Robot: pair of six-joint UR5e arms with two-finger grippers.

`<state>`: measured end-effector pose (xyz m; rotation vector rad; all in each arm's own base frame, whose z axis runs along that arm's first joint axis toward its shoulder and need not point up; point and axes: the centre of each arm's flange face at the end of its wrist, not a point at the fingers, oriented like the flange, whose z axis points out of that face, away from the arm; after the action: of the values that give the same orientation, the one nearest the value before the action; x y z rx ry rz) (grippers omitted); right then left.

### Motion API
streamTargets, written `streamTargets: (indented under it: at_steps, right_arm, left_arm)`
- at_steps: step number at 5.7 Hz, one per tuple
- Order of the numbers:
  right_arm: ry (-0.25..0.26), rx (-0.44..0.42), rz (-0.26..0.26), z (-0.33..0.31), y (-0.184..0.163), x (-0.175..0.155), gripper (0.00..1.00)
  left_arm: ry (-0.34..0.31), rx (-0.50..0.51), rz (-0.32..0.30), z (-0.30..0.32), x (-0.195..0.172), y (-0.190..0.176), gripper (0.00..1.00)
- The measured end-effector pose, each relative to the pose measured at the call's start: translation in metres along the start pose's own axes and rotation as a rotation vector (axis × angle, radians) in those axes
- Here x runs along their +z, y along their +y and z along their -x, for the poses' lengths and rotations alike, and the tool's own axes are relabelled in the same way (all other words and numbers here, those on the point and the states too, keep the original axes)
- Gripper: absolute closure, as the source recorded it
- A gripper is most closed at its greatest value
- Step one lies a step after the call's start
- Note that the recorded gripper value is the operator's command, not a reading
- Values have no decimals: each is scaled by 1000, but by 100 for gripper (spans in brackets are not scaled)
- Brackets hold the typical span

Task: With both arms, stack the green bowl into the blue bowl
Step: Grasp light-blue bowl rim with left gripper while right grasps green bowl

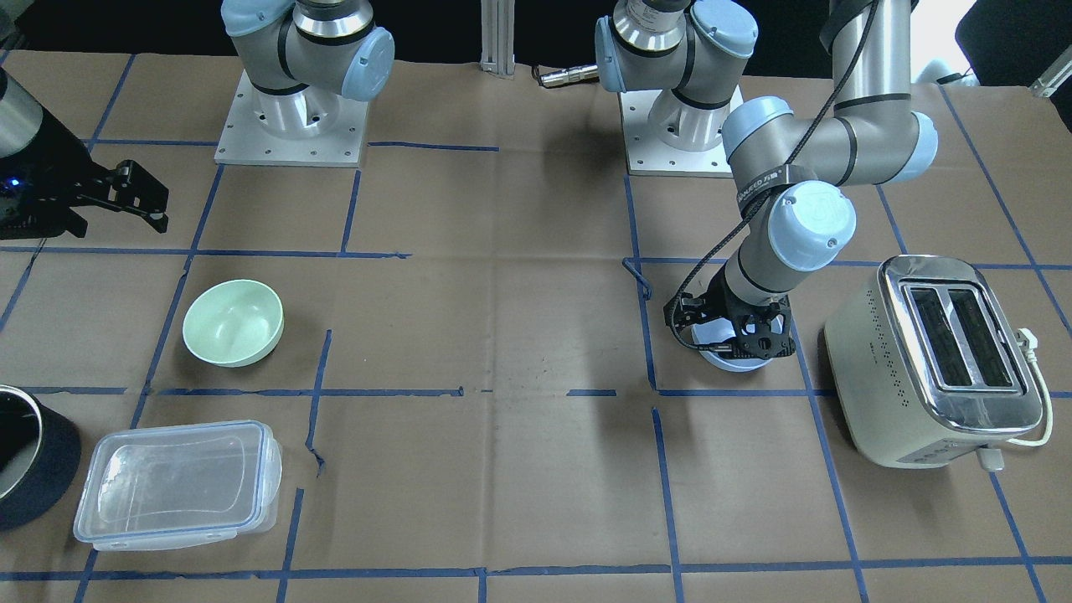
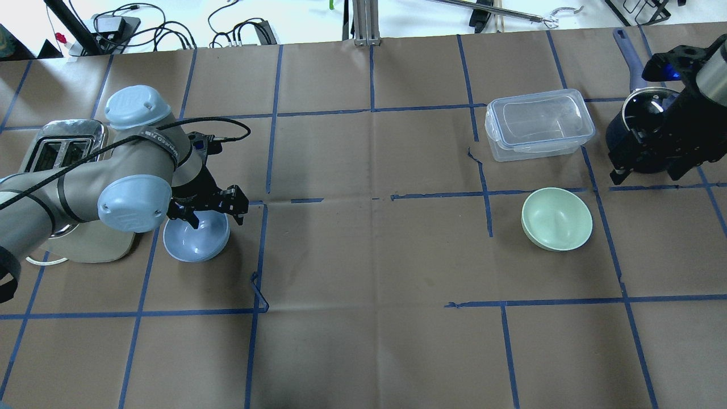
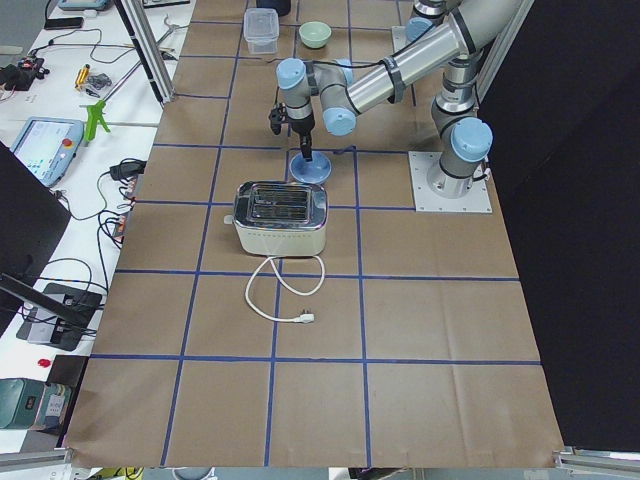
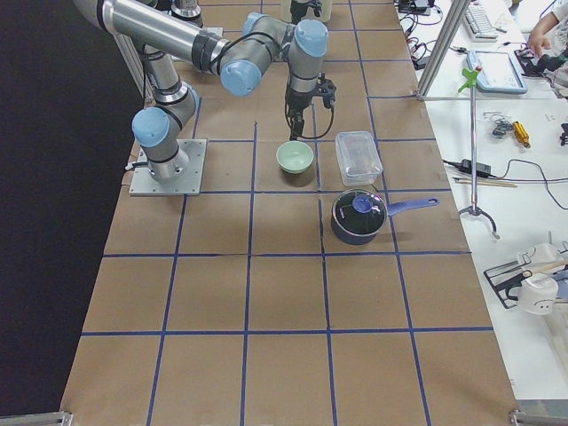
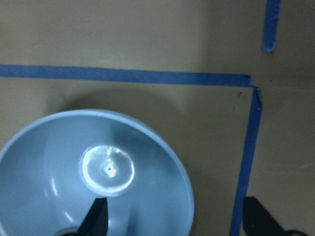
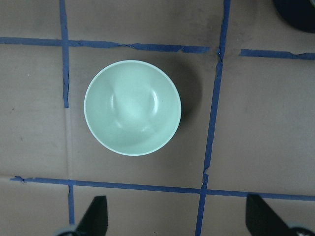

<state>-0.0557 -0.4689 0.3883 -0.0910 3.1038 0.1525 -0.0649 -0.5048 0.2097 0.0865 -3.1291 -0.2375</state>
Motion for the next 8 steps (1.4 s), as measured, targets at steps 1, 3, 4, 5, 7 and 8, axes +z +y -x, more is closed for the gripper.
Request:
streamTargets:
  at_steps: [1, 3, 4, 5, 7, 8]
  right_arm:
    - [8, 14, -22, -8, -3, 39, 0]
    - [5, 72, -22, -19, -20, 117, 0]
    - [-8, 99, 5, -21, -26, 146, 0]
    - [-17, 110, 28, -21, -27, 167, 9]
    - [-22, 114, 43, -20, -26, 179, 92]
    - [-21, 116, 37, -20, -27, 177, 92]
  left_arm:
    - [-1, -4, 6, -1, 13, -5, 26]
    - [-10, -18, 6, -4, 9, -4, 80]
    - [-13, -20, 10, -5, 7, -3, 95]
    - [-14, -19, 15, -7, 7, -1, 99]
    - [-11, -23, -10, -11, -11, 4, 99]
    - [-8, -26, -44, -30, -31, 3, 99]
